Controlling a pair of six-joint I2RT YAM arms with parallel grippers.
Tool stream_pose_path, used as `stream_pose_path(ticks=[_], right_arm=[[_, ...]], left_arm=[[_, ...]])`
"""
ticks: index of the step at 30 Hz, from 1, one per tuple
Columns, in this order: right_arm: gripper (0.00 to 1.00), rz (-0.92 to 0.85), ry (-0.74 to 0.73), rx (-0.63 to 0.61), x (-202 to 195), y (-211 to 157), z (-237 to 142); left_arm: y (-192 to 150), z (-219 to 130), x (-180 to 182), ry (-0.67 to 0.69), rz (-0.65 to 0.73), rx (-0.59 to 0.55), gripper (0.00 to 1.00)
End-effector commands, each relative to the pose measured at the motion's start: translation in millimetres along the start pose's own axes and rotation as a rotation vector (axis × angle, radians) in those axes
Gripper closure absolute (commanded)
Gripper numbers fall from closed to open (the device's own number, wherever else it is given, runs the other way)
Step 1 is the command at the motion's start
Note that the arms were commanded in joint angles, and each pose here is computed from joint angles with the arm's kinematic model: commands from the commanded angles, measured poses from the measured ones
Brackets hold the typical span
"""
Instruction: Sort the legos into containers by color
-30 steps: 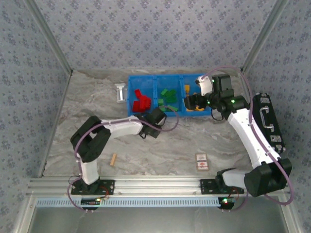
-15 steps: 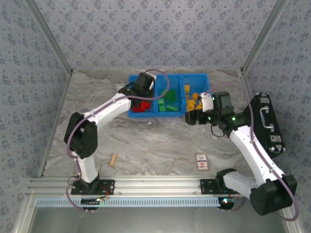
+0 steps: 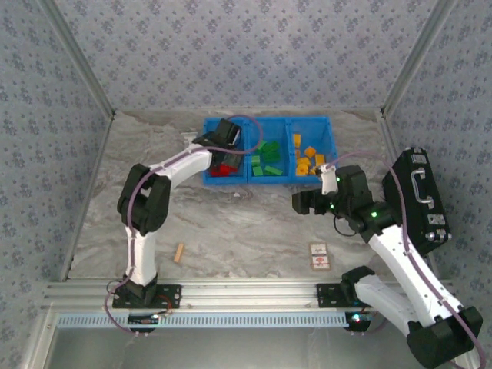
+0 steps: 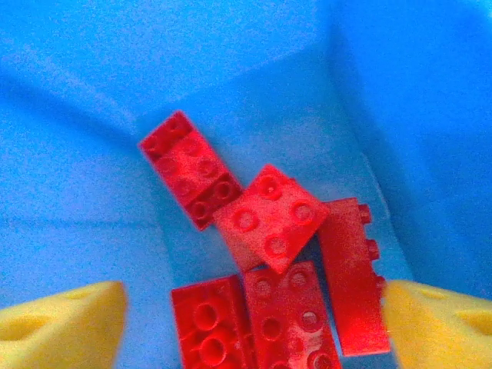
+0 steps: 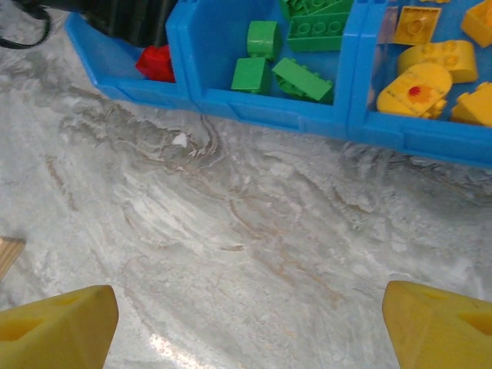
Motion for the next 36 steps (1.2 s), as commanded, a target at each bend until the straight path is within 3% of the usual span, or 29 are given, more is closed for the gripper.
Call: stream_pose_path(ticks=[1, 7, 12, 17, 21, 26, 32, 36], right_arm=[[0.04, -0.039, -0.158, -0.041, -22.5, 10.4, -2.9], [0.01, 0.028, -0.496, -0.139, -91.5, 15.2, 9.8], [0.01, 0.169, -0.713, -0.25, -147.0, -3.5, 4.1], [0.01, 0.199, -0.721, -0.235, -166.0, -26.2, 12.6], [0.01, 0.193, -0.714, -0.215, -168.6, -38.8, 20.1], [0.01, 0.152, -0.704, -0.293, -167.7, -40.3, 19.3], [0.01, 0.131, -0.686, -0.331, -175.8, -40.6, 27.5], [0.01, 0.126, -0.693, -0.35, -189.9, -32.2, 42.8]], left_arm=[[22.2, -37.1, 16.2, -0.031, -0.065, -0.098, 0.0], [6.9, -113.3, 136.7, 0.109, -0.275, -0.338, 0.0], [-55.6, -154.6, 224.9, 0.312, -0.404, -0.489, 0.0], [-103.2, -142.4, 242.7, 0.378, -0.397, -0.57, 0.0], [-116.5, -129.1, 248.6, 0.384, -0.402, -0.597, 0.0], [-127.6, -109.3, 253.7, 0.321, -0.47, -0.613, 0.0], [-129.8, -70.4, 251.9, 0.287, -0.451, -0.582, 0.0], [-128.6, -50.2, 246.0, 0.269, -0.409, -0.493, 0.0]])
Point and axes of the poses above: each hand's point on the last joint's axis, 136 mm out from that joint toward the fingers, its own z axis out along the fingers, its own x axis along the line the jaws close on, y = z × x, the point moved 3 cm from there along -z, back along the fingers, and after that the axes turned 10 degrees about -z, right-handed, at the moved point
